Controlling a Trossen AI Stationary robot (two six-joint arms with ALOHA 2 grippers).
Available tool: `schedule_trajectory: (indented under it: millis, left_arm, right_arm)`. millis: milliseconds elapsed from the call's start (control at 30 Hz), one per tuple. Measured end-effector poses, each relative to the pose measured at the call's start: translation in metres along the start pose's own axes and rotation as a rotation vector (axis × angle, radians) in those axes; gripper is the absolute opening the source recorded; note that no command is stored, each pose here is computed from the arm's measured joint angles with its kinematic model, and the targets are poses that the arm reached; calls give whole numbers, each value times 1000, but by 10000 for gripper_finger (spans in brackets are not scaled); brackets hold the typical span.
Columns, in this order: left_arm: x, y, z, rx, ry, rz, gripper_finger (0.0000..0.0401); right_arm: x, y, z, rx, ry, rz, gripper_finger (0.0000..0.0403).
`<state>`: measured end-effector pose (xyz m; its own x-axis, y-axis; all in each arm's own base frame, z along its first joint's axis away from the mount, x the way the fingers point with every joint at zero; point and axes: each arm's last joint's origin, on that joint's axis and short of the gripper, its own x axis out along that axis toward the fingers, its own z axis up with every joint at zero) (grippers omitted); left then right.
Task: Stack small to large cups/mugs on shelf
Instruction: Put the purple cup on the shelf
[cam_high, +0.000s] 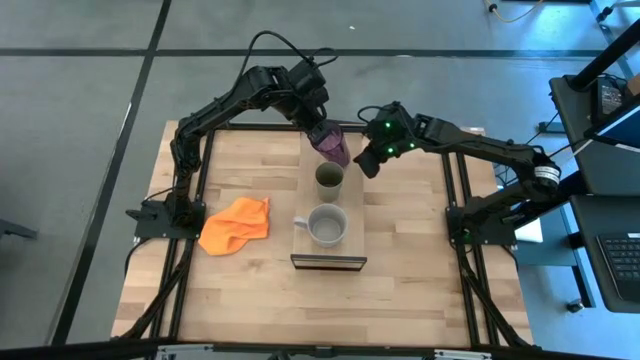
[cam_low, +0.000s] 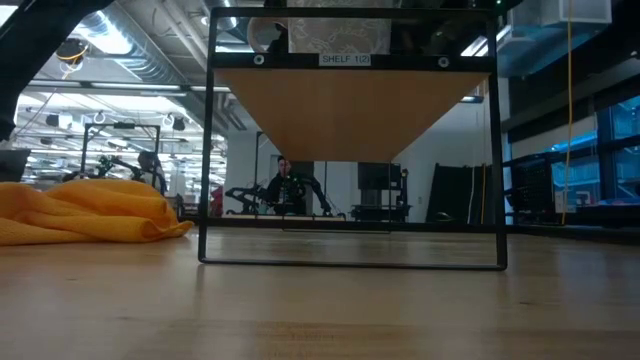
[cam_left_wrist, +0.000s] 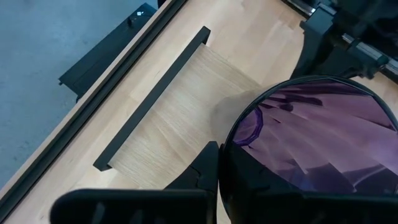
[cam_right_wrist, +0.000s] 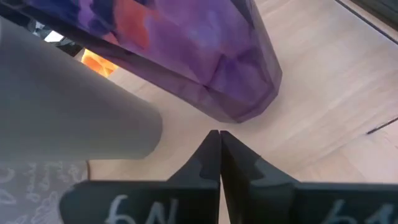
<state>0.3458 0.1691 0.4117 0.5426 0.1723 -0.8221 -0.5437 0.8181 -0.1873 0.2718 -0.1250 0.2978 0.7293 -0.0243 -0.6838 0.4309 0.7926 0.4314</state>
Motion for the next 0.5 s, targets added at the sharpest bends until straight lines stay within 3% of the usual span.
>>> schedule_trajectory:
  millis: [500]
  left_arm:
    - [0,-5,0,-10,-6,-6,12]
  right_arm:
    - [22,-7,2,-14,29,2,5]
